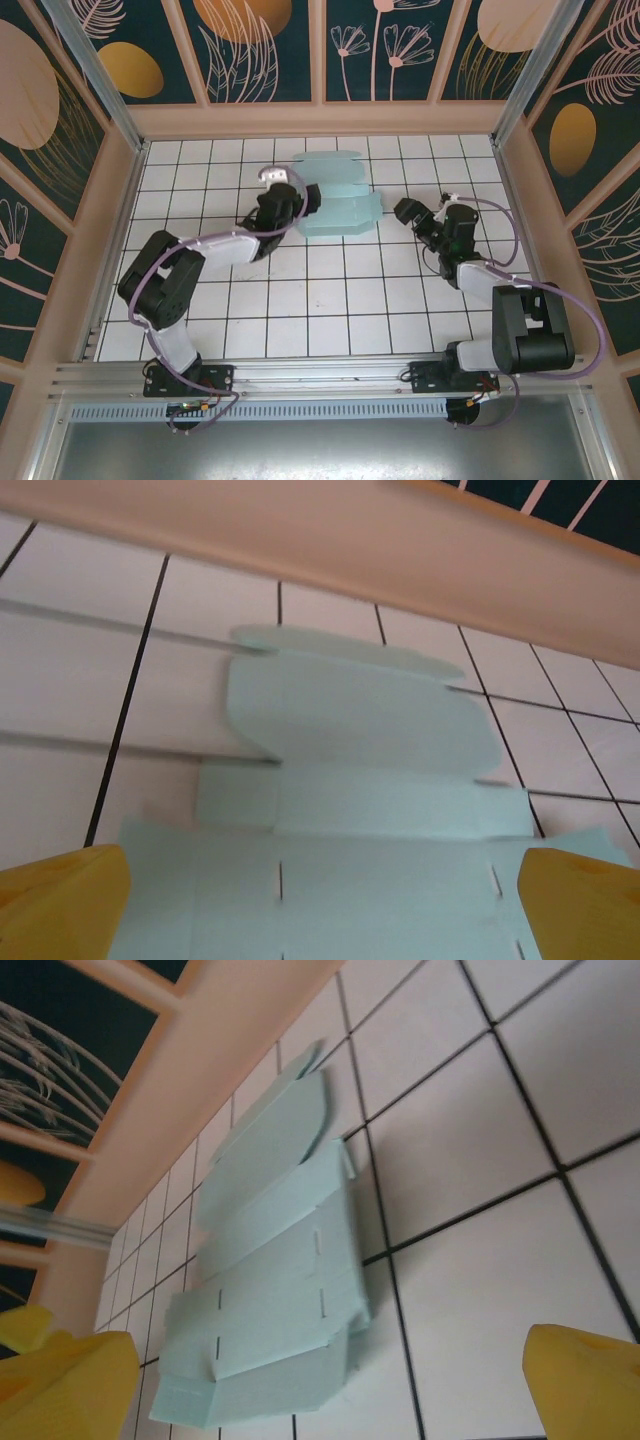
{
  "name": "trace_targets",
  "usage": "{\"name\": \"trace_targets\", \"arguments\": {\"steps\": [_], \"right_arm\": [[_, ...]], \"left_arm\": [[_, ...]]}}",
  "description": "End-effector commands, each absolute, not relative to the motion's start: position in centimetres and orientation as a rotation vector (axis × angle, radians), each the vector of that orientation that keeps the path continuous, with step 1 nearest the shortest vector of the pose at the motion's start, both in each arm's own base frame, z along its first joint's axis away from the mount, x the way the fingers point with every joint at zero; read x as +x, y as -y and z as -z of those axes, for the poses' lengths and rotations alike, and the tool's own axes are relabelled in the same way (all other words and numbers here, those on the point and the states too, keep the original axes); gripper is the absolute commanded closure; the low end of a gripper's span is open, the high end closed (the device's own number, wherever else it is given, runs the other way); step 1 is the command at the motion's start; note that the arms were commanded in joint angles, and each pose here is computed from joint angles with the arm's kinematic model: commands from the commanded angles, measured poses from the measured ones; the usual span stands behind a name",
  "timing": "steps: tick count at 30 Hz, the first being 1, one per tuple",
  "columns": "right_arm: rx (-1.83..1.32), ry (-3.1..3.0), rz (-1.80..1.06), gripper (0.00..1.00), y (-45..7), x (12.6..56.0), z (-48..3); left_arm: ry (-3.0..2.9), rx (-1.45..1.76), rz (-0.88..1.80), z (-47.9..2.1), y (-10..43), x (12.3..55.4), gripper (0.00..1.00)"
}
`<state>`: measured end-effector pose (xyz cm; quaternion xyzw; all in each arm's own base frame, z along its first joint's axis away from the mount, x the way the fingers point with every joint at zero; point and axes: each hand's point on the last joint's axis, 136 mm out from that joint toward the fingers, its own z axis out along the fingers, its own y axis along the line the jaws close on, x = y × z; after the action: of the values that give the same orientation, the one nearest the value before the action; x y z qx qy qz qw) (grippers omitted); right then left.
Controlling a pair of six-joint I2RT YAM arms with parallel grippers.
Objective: Fold the paper box
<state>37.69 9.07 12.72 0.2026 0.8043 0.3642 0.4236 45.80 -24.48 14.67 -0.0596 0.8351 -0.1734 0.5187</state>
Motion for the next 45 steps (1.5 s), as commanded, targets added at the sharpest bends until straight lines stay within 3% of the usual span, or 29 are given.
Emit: {"name": "trace_targets", "arguments": {"steps": [1,9,17,21,26,33,38,43,45], "right_arm": [[0.483,-1.926,-0.978,0.01,-9.6,38.0,-15.4],[0.494,-1.978,-0.975,0.01,-10.4,37.7,-14.1],[0.607,-2.122,-0.917,0.01,-11.5,38.1,-10.3],[0.608,-2.162,-0.989,0.27,-13.4,38.7,-9.0],[0.575,-2.189,-1.073,0.50,-16.2,39.5,-8.1],[0.554,-2.209,-1.194,0.53,-18.8,40.1,-6.9],[0.567,-2.222,-1.216,0.64,-19.2,40.3,-6.3],[0.556,-2.243,-1.188,0.97,-18.9,40.1,-5.7],[0.539,-2.253,-1.163,1.00,-18.5,39.9,-5.4]], "left_arm": [[-2.141,0.098,0.381,-12.7,26.0,46.9,0.01],[-2.356,0.144,0.328,-8.8,26.3,50.0,0.01],[-2.461,0.096,0.390,-5.4,25.9,49.3,0.05],[-2.481,0.077,0.429,-4.6,26.0,48.5,0.04],[-2.476,0.060,0.498,-4.7,26.5,48.0,0.04],[-2.471,0.061,0.517,-5.0,26.7,47.8,0.04],[-2.464,0.064,0.517,-5.3,26.6,47.6,0.03],[-2.442,0.042,0.523,-5.9,26.3,47.5,0.02],[-2.401,0.016,0.523,-7.0,25.9,47.5,0.01]]}}
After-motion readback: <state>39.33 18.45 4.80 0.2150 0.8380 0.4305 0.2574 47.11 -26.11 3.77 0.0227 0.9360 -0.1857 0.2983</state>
